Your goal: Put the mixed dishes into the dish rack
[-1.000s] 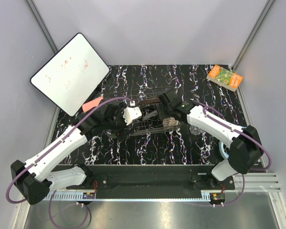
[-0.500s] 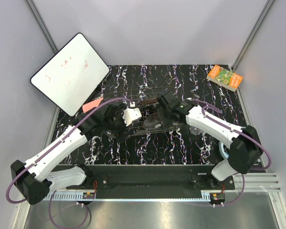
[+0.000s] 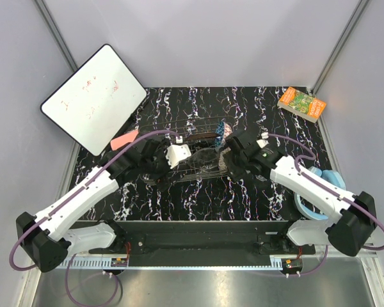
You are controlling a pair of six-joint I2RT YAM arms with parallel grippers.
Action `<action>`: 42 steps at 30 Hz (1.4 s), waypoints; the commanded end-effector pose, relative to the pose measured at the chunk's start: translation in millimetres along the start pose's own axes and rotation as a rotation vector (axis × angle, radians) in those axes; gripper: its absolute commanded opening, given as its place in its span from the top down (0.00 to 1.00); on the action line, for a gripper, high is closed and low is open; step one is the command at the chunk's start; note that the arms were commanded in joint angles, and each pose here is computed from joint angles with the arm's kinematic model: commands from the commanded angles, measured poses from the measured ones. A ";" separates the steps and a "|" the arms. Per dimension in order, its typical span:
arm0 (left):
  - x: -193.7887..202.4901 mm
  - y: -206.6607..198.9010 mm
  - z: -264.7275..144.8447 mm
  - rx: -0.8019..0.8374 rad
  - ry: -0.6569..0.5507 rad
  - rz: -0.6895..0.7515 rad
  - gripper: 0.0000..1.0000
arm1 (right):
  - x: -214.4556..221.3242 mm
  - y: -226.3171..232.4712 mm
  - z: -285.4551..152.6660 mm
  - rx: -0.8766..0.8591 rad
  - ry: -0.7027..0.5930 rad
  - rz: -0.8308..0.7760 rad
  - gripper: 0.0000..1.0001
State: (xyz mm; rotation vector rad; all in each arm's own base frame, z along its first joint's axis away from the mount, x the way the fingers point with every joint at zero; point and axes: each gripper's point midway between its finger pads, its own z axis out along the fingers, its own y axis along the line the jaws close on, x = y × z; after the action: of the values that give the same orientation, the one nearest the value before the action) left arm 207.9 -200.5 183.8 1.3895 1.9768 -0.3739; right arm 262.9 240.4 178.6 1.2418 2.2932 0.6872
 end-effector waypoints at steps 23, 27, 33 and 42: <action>54.5 206.1 -64.1 -0.792 0.128 -0.501 0.01 | -54.8 31.8 -107.2 -0.225 -0.543 -0.689 0.14; 52.5 235.8 -62.7 -0.906 0.098 -0.540 0.01 | -52.5 23.4 -102.8 -0.230 -0.533 -0.682 0.16; 62.1 278.7 -56.5 -1.014 0.080 -0.687 0.01 | -47.4 19.1 -94.5 -0.209 -0.519 -0.703 0.16; 75.0 316.0 -26.4 -0.985 0.081 -0.807 0.01 | -40.2 12.7 -75.5 -0.159 -0.509 -0.735 0.16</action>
State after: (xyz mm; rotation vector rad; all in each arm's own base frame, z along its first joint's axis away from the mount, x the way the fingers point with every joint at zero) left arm 446.4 -2.5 185.3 0.0685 2.2787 0.3734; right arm 241.4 192.6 251.5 0.3435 2.0178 0.2513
